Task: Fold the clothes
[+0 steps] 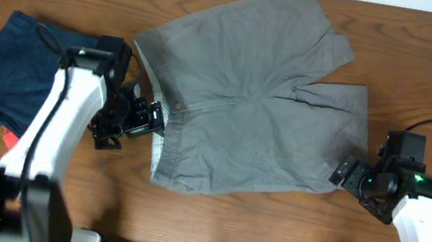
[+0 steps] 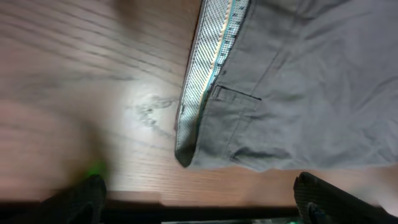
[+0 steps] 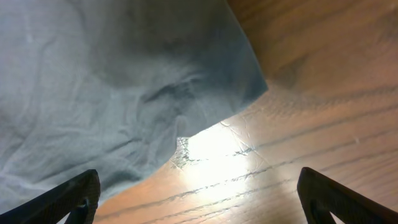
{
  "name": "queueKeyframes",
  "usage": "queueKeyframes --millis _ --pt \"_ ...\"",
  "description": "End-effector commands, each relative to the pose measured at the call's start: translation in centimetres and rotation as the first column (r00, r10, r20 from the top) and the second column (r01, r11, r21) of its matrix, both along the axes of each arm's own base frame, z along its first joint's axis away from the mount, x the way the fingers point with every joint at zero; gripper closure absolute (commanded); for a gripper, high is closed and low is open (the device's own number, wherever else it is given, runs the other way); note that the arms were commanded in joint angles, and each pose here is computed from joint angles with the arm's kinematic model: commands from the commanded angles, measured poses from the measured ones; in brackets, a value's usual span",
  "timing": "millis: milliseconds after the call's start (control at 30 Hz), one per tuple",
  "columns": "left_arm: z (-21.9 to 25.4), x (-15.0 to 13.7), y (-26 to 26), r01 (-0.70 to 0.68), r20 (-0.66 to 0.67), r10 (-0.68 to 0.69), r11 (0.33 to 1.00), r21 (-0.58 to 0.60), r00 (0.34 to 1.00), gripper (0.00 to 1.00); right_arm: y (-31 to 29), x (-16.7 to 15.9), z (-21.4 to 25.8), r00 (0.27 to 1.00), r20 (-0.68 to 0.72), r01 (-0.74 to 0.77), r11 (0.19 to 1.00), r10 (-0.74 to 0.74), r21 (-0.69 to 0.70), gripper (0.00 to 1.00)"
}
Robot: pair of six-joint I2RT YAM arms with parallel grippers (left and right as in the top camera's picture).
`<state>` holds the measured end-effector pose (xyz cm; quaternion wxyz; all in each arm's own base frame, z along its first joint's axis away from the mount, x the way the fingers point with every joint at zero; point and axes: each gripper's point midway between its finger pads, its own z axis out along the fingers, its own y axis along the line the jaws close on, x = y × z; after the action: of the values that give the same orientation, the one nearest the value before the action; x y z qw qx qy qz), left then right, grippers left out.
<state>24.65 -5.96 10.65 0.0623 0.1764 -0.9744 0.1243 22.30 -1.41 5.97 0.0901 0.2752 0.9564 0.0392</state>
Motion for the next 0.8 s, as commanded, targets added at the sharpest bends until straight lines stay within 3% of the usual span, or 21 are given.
queueKeyframes --millis 0,133,367,633,700,767 --pt "1.5 -1.7 0.2 -0.065 0.061 0.060 0.995 0.078 0.996 0.02 -0.5 -0.4 -0.7 0.991 -0.037 0.127 0.992 -0.127 0.008 0.01" --pt "0.6 -4.3 -0.8 -0.213 0.065 0.207 0.973 0.091 0.976 0.02 -0.5 -0.6 -0.9 0.981 -0.050 0.190 0.982 -0.189 0.016 0.01" --pt "-5.3 -7.7 -2.2 -0.424 0.028 0.424 0.901 0.095 0.905 0.02 -0.5 -1.2 -1.0 0.943 -0.081 0.326 0.945 -0.323 0.030 0.01" --pt "-8.9 -5.9 -4.9 -0.402 0.126 0.402 0.915 -0.028 0.907 0.01 -1.2 -2.3 -1.9 0.871 -0.103 0.482 0.876 -0.480 -0.011 0.01" --pt "-9.1 -5.5 -5.1 -0.394 0.147 0.394 0.919 -0.033 0.907 0.09 -1.4 -2.6 -2.4 0.853 -0.101 0.512 0.859 -0.512 -0.021 0.01" --pt "-9.3 -5.3 -4.8 -0.404 0.158 0.401 0.915 -0.015 0.902 0.35 -1.4 -2.7 -3.1 0.848 -0.096 0.521 0.853 -0.520 -0.018 0.01"
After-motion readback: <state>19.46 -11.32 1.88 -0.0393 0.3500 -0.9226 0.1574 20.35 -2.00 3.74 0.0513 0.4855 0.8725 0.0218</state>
